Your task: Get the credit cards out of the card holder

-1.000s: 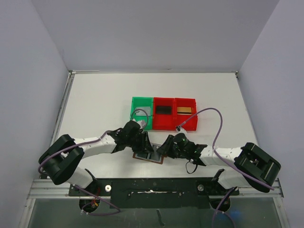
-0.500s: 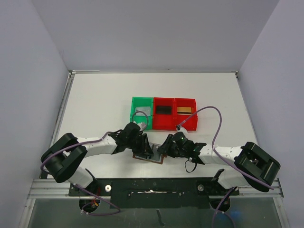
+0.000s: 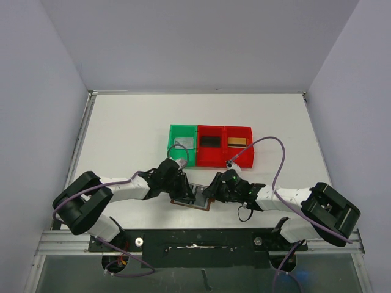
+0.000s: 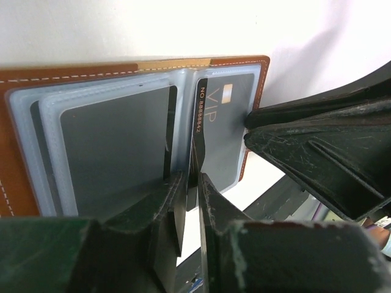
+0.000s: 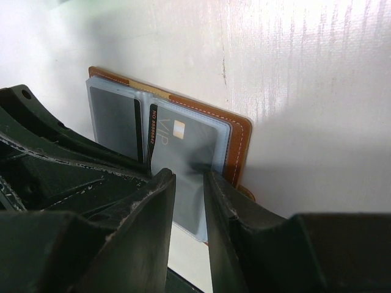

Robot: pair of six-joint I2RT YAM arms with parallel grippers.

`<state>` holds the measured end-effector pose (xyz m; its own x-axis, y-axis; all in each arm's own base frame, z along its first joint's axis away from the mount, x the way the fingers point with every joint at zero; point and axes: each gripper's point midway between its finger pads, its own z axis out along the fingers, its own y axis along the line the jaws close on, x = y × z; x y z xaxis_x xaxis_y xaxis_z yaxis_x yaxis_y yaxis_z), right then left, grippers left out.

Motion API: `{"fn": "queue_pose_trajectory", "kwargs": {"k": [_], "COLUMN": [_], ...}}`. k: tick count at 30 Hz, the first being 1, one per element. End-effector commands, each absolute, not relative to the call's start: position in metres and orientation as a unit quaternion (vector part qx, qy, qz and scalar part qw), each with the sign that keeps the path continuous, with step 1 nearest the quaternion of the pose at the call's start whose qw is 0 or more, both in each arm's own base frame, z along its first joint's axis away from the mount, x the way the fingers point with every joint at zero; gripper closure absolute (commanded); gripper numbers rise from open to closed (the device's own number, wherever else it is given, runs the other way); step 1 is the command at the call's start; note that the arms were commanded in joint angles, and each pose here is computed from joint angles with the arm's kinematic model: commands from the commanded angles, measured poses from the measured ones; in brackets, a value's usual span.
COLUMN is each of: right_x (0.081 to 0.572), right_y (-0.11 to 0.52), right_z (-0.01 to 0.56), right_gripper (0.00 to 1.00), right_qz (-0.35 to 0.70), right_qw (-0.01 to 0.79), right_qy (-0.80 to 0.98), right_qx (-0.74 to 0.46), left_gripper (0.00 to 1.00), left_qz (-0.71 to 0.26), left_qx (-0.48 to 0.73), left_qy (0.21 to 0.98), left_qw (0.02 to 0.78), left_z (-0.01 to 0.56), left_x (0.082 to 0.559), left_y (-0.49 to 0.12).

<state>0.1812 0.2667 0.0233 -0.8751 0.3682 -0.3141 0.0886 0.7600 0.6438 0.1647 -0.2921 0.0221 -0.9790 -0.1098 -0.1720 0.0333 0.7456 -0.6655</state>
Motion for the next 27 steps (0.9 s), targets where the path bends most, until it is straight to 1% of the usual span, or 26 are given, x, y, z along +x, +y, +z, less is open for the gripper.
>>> {"fn": "queue_pose_trajectory", "kwargs": {"k": [1,9,27], "right_x": [0.173,0.173,0.173], "right_y": [0.248,0.248,0.248], "right_z": [0.004,0.004,0.004], "right_gripper": [0.72,0.72,0.72], "right_qz": [0.269,0.27,0.268], "right_qw": [0.209,0.208,0.208], "right_qy": [0.933,0.933,0.933], "right_qx": [0.118,0.118,0.118], "left_gripper": [0.88,1.0,1.0], "left_qz": [-0.372,-0.356,-0.327], "left_qx": [-0.02,-0.017,-0.023], "left_qy": [0.921,0.925,0.933], "left_qw": [0.117,0.129,0.151], "left_z": [0.032,0.035,0.037], "left_x": [0.168,0.171,0.175], "left_y": [-0.297,-0.291,-0.278]}}
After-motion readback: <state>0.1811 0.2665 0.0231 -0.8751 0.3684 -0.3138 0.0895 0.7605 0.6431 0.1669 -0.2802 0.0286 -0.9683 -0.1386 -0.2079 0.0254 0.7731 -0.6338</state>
